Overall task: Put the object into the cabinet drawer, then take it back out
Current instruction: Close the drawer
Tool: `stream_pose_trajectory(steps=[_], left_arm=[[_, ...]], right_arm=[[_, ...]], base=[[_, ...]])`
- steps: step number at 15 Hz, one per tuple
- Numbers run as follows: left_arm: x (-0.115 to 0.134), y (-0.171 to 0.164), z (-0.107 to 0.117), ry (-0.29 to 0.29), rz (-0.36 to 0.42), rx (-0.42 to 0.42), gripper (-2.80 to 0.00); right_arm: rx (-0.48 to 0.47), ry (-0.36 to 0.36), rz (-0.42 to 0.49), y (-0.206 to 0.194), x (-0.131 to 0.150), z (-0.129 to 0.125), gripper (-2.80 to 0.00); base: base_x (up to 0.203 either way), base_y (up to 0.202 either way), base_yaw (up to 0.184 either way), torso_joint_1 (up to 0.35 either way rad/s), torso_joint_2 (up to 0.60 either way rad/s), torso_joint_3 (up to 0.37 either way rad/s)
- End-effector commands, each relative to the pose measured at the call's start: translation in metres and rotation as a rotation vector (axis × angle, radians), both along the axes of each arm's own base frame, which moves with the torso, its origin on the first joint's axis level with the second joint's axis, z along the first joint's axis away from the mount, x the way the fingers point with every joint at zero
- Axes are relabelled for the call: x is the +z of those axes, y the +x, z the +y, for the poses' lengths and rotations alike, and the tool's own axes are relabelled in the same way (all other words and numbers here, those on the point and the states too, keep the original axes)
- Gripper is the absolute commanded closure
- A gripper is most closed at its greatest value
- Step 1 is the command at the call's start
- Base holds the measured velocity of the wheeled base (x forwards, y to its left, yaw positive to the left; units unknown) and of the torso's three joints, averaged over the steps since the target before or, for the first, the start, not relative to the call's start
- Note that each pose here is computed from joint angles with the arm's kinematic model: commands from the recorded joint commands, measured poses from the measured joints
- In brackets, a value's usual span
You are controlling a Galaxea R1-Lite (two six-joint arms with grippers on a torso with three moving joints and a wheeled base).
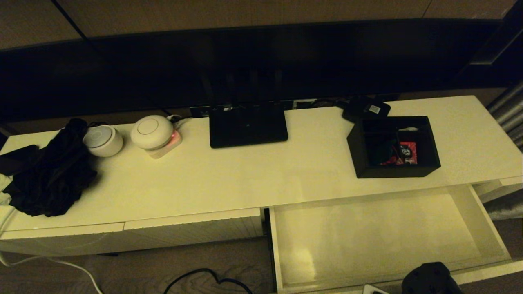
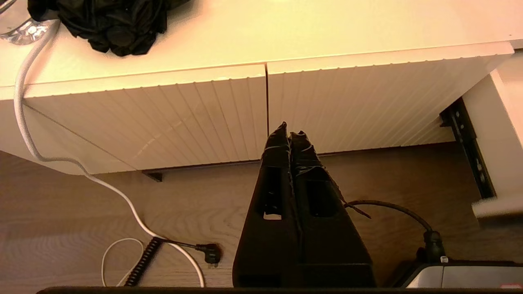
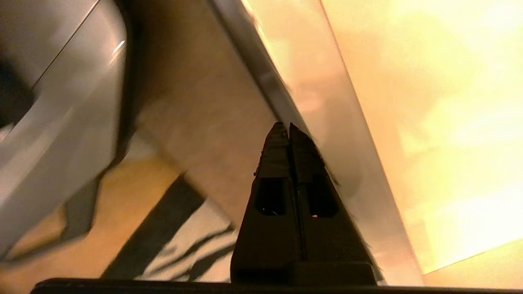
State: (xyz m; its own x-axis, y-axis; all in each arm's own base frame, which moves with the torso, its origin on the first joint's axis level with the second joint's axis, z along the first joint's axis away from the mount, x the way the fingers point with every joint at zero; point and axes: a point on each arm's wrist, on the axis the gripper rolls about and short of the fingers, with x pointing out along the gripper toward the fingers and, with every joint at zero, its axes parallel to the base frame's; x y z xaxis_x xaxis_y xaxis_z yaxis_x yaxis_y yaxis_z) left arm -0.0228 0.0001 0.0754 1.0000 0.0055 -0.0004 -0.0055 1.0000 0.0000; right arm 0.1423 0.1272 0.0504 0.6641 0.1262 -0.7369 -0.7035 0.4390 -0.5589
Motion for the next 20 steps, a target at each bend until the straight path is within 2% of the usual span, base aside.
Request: stream_pose_trajectory(steps=[1, 5, 9, 20], left_arm=[[-0.001, 0.000, 0.000, 0.000, 0.003, 0.001, 0.00], [-0.001, 0.000, 0.000, 0.000, 0.003, 0.001, 0.00], [-0.001, 0.000, 0.000, 0.000, 0.003, 0.000, 0.00], [-0.001, 0.000, 0.000, 0.000, 0.003, 0.001, 0.00]], right_arm=[[-0.003, -0.015, -0.030, 0.008, -0.003, 0.007, 0.00], [0.008, 0.008, -0.116, 0.020, 0.013, 0.010, 0.00], [-0.004, 0.020, -0.150, 0.028, 0.021, 0.011, 0.00], [-0.019, -0.033, -0.235, 0.063, 0.032, 0.006, 0.00]], base=[[0.000, 0.000, 0.000, 0.000, 0.00, 0.000], [0.000, 0.000, 0.000, 0.000, 0.00, 0.000], [0.000, 0.000, 0.000, 0.000, 0.00, 0.000], [0.000, 0.000, 0.000, 0.000, 0.00, 0.000]])
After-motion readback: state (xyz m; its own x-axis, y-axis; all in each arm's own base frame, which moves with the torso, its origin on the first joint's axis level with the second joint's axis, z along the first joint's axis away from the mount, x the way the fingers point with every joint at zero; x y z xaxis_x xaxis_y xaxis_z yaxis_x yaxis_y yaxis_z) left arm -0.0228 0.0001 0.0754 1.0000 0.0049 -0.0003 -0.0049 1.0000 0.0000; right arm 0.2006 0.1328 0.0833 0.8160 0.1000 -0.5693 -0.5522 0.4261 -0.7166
